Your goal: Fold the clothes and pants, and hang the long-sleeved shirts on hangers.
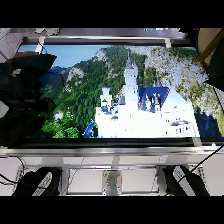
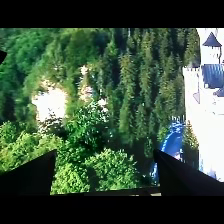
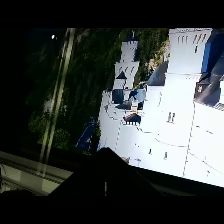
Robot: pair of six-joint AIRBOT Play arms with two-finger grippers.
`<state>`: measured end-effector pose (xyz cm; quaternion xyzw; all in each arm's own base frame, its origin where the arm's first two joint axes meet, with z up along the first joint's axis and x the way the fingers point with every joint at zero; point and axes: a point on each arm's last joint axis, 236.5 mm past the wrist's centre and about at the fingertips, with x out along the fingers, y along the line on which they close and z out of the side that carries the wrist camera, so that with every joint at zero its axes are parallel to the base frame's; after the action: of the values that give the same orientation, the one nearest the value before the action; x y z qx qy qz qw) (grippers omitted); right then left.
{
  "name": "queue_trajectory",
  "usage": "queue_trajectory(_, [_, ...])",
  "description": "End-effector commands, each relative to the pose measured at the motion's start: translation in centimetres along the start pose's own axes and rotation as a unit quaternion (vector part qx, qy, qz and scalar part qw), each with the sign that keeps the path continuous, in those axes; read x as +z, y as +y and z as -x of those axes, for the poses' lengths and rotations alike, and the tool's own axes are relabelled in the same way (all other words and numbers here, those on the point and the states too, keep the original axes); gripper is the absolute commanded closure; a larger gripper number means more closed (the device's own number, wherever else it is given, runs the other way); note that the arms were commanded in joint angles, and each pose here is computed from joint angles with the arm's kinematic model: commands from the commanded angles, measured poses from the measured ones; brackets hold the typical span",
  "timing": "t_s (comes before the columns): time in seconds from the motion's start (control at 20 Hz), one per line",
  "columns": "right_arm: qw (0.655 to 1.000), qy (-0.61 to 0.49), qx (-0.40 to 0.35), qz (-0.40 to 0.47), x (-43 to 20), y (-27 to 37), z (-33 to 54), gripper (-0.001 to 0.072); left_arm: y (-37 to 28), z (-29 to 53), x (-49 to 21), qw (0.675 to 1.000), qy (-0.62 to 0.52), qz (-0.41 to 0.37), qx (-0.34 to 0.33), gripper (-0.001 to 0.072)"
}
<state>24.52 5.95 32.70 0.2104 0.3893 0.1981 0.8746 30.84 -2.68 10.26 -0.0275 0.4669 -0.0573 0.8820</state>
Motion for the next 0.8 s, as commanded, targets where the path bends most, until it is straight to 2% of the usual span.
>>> queue_trajectory(0.0, [1.0,0.001,0.0,0.0,0.0,0.0,0.0,0.0685,0.0,0.0,0.3,1.0,-0.006,0.0,0.001,0.0005])
queue_trajectory(0.2, [1.0,-0.01,0.001,0.005,0.8,-0.3,-0.2,0.0686,1.3,-0.9,1.0,1.0,-0.011,-0.009,0.024,0.0005])
queue_trajectory(0.4, [0.998,-0.051,0.014,-0.025,4.5,-2.0,-1.4,0.0686,7.5,-0.1,1.6,0.988,-0.013,-0.046,0.148,0.0005])
queue_trajectory(0.6, [0.995,-0.092,0.011,-0.047,7.7,-4.2,-2.3,0.0685,16.5,4.4,4.2,0.953,-0.077,0.008,0.292,0.0005])
queue_trajectory(0.75, [0.984,-0.172,-0.007,-0.053,11.7,-5.8,-1.6,0.0685,22.9,6.2,4.2,0.93,-0.085,0.08,0.349,0.0005])
